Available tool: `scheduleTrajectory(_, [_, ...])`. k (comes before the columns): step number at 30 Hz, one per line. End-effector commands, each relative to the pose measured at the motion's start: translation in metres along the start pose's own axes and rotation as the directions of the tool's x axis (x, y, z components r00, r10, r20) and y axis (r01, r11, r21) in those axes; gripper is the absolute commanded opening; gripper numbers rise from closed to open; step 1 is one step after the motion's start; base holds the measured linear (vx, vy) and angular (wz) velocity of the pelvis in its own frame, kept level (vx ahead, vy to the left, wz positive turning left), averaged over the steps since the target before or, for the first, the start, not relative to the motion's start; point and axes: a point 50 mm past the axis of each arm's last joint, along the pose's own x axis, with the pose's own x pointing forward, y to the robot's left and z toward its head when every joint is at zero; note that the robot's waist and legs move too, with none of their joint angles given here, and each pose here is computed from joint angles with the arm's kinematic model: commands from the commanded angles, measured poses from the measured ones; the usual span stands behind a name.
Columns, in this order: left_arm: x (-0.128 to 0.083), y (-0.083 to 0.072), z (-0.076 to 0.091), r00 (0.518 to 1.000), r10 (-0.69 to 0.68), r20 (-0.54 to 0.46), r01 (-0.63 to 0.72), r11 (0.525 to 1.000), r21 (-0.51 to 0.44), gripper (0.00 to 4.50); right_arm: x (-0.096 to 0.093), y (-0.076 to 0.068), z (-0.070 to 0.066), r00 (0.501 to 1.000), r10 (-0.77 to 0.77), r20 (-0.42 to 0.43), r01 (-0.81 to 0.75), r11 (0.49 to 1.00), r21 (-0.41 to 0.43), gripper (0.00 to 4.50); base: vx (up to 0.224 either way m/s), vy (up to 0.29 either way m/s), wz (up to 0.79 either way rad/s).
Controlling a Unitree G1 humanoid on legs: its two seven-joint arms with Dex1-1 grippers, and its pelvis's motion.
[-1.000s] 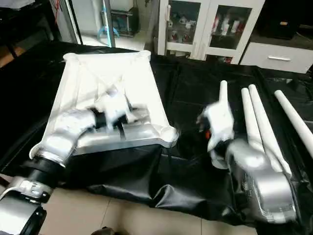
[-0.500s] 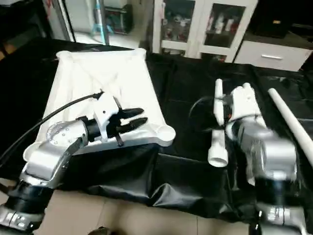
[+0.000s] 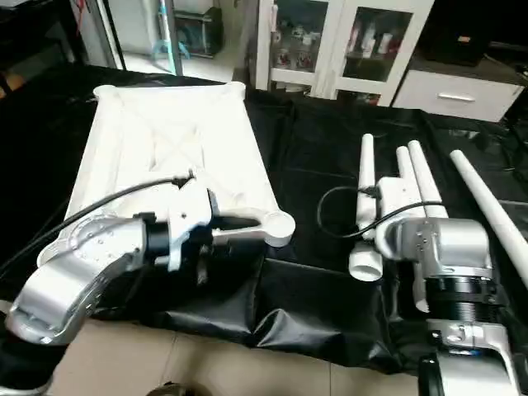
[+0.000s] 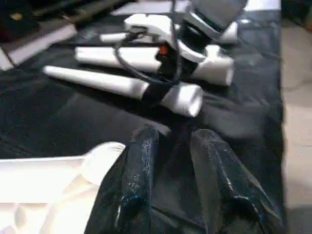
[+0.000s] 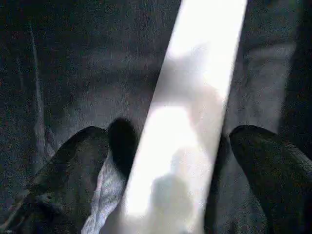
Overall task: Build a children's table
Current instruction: Pick table leg
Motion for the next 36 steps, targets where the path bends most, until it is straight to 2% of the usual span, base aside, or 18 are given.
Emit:
scheduleTrajectory(1, [0.000, -0.005, 0.002, 1.000, -0.027, -0.007, 0.027, 1.000, -0.002, 1.51, -0.001, -0.002, 0.003, 1.000, -0.004, -0.002, 0.004, 1.000, 0.017, 4.09, 0.000, 0.000, 0.00])
scheduleTrajectory(2, [-0.002, -0.005, 0.002, 1.000, -0.026, -0.017, 0.026, 1.000, 0.000, 1.51, -0.001, -0.002, 0.004, 1.000, 0.000, -0.006, 0.000, 1.000, 0.021, 3.89, 0.000, 0.000, 0.00])
scheduleTrajectory(6, [-0.006, -0.003, 0.000, 0.999, -0.019, -0.037, 0.019, 1.000, 0.002, 1.51, -0.002, -0.001, 0.004, 1.000, 0.015, -0.012, -0.014, 0.999, 0.034, 3.60, 0.000, 0.000, 0.00])
scheduleTrajectory(10, [-0.007, -0.003, -0.003, 0.998, -0.015, -0.069, 0.016, 1.000, 0.008, 1.51, 0.001, -0.004, -0.002, 0.999, 0.021, -0.028, -0.020, 0.998, 0.058, 3.17, 0.000, 0.000, 0.00])
scheduleTrajectory(16, [-0.006, -0.002, -0.002, 0.998, -0.012, -0.066, 0.012, 1.000, 0.002, 1.51, 0.001, -0.007, -0.002, 1.000, 0.009, -0.022, -0.008, 0.997, 0.072, 2.79, 0.000, 0.000, 0.00])
scheduleTrajectory(17, [-0.006, -0.001, -0.002, 0.998, -0.005, -0.065, 0.006, 1.000, 0.005, 1.51, 0.000, -0.007, -0.002, 1.000, 0.009, -0.020, -0.008, 0.997, 0.079, 2.52, 0.000, 0.000, 0.00])
scheduleTrajectory(18, [-0.006, -0.001, -0.002, 0.998, -0.003, -0.066, 0.003, 1.000, 0.005, 1.51, 0.001, -0.008, -0.003, 1.000, -0.001, -0.020, 0.003, 0.997, 0.073, 2.52, 0.000, 0.000, 0.00])
scheduleTrajectory(20, [-0.006, 0.000, -0.002, 0.998, -0.002, -0.068, 0.003, 1.000, 0.006, 1.85, 0.001, -0.009, -0.003, 1.000, -0.016, -0.019, 0.017, 0.998, 0.064, 2.33, 0.000, 0.000, 0.00])
scheduleTrajectory(23, [-0.006, 0.001, -0.001, 0.998, -0.005, -0.056, 0.004, 1.000, -0.016, 1.88, 0.000, -0.009, -0.006, 1.000, -0.008, -0.016, 0.009, 0.995, 0.095, 2.13, 0.000, 0.000, 0.00])
scheduleTrajectory(25, [-0.005, 0.001, 0.000, 0.999, -0.008, -0.051, 0.007, 1.000, -0.026, 2.27, 0.000, -0.010, -0.008, 1.000, -0.006, -0.017, 0.008, 0.994, 0.112, 1.97, 0.000, 0.000, 0.00])
scheduleTrajectory(27, [-0.004, 0.004, 0.001, 0.999, 0.013, -0.045, -0.014, 0.999, -0.034, 2.29, 0.000, -0.011, -0.009, 1.000, -0.007, -0.009, 0.008, 0.991, 0.132, 1.95, 0.000, 0.000, 0.00])
scheduleTrajectory(31, [-0.005, 0.013, 0.003, 0.995, 0.102, 0.001, -0.102, 0.991, -0.087, 2.75, -0.003, -0.011, -0.003, 0.999, -0.018, 0.048, 0.011, 0.988, 0.153, 1.91, 0.000, 0.000, 0.00])
scheduleTrajectory(33, [-0.005, 0.034, 0.004, 0.962, 0.267, 0.051, -0.257, 0.955, -0.150, 2.84, -0.012, -0.010, 0.011, 0.986, -0.021, 0.167, -0.002, 0.991, 0.135, 1.91, 0.000, 0.000, 0.00])
scheduleTrajectory(34, [-0.005, 0.034, 0.004, 0.962, 0.267, 0.051, -0.257, 0.955, -0.150, 2.98, -0.012, -0.010, 0.011, 0.986, -0.021, 0.167, -0.002, 0.991, 0.135, 1.91, 0.000, 0.000, 0.00])
scheduleTrajectory(36, [-0.005, 0.060, 0.011, 0.878, 0.470, 0.086, -0.448, 0.872, -0.196, 3.20, -0.025, -0.004, 0.026, 0.933, -0.019, 0.360, 0.011, 1.000, 0.025, 1.91, 0.000, 0.000, 0.00])
